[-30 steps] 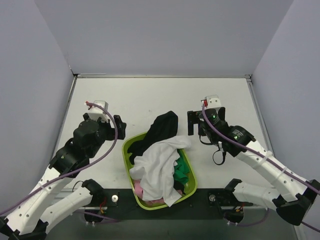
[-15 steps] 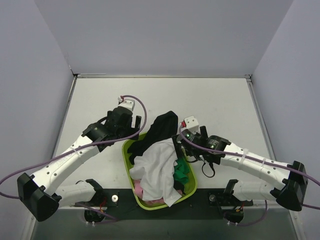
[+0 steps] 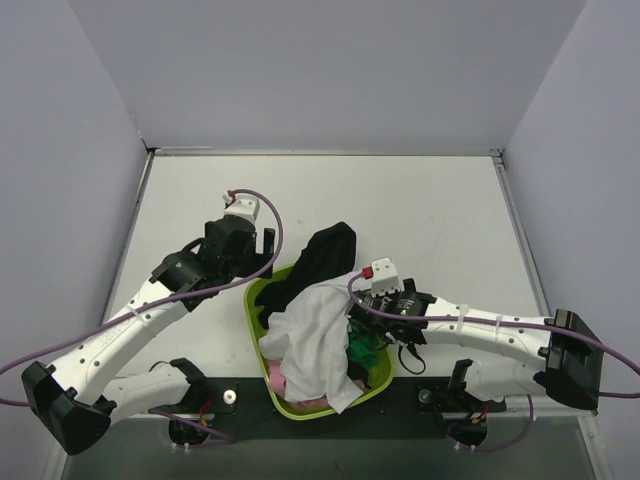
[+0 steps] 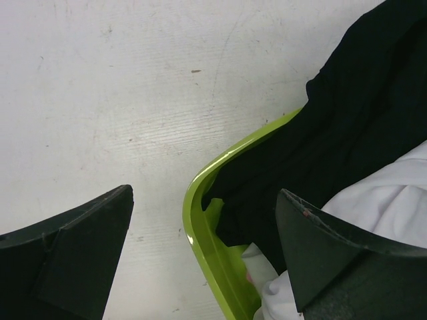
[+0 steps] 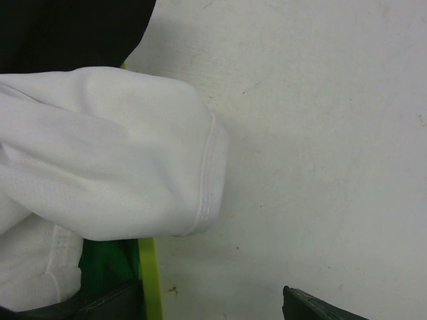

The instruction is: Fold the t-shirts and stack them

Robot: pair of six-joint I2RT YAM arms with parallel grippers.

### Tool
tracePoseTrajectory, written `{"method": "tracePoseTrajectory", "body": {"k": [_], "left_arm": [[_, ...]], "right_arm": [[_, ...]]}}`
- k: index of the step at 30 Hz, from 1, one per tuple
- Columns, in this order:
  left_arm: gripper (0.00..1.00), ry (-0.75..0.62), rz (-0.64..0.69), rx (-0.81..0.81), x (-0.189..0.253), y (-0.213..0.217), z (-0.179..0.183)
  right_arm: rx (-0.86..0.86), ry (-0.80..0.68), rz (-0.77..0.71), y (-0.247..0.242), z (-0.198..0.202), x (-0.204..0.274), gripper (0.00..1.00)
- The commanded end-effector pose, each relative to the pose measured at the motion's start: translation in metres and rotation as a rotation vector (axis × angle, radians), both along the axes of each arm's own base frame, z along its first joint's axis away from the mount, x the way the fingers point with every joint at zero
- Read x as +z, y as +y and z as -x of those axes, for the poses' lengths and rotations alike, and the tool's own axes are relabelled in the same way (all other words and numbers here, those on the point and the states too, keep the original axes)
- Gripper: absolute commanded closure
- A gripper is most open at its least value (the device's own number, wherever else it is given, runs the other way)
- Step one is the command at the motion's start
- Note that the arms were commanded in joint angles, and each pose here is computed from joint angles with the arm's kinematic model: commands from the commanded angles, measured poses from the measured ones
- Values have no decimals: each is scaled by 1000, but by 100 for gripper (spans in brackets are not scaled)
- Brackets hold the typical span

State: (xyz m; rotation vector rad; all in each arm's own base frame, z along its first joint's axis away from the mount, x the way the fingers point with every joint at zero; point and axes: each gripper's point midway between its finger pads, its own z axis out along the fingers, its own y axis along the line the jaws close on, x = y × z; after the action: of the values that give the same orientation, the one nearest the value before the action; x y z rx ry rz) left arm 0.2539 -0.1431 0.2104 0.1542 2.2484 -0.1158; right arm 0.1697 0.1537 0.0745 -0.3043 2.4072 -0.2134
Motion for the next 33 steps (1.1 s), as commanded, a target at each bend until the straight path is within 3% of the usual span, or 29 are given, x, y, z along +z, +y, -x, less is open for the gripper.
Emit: {"method": "tracePoseTrajectory", "body": {"k": [1,4,5,10,11,12,19,28,33], "left_arm": [[2,-78,44,49,21,6,-4],[2,-88,52,52,24,8,-4],[2,-91,53,52,25,8,-4],[3,-87,57,51,27,9,-4],[3,-85,55,51,26,9,-4],[3,-83,51,55,26,10,-4],[3,-66,40,61,27,13,-7],[3,-29,70,47,22,3,-13],[3,-13,100,47,17,-7,-18]], "right_arm": [[-11,-16,-18,5,-3,-8,19],[14,33,-38,17,0,-20,33],[19,46,-41,21,1,-24,44],[53,129,-69,42,6,-45,72],[52,138,-68,43,7,-46,90],[49,141,-73,46,5,-47,100],[-13,133,-38,35,-22,-45,100],[-333,185,-144,-28,-106,-33,100],[-275,186,-167,4,-155,-15,100]]}}
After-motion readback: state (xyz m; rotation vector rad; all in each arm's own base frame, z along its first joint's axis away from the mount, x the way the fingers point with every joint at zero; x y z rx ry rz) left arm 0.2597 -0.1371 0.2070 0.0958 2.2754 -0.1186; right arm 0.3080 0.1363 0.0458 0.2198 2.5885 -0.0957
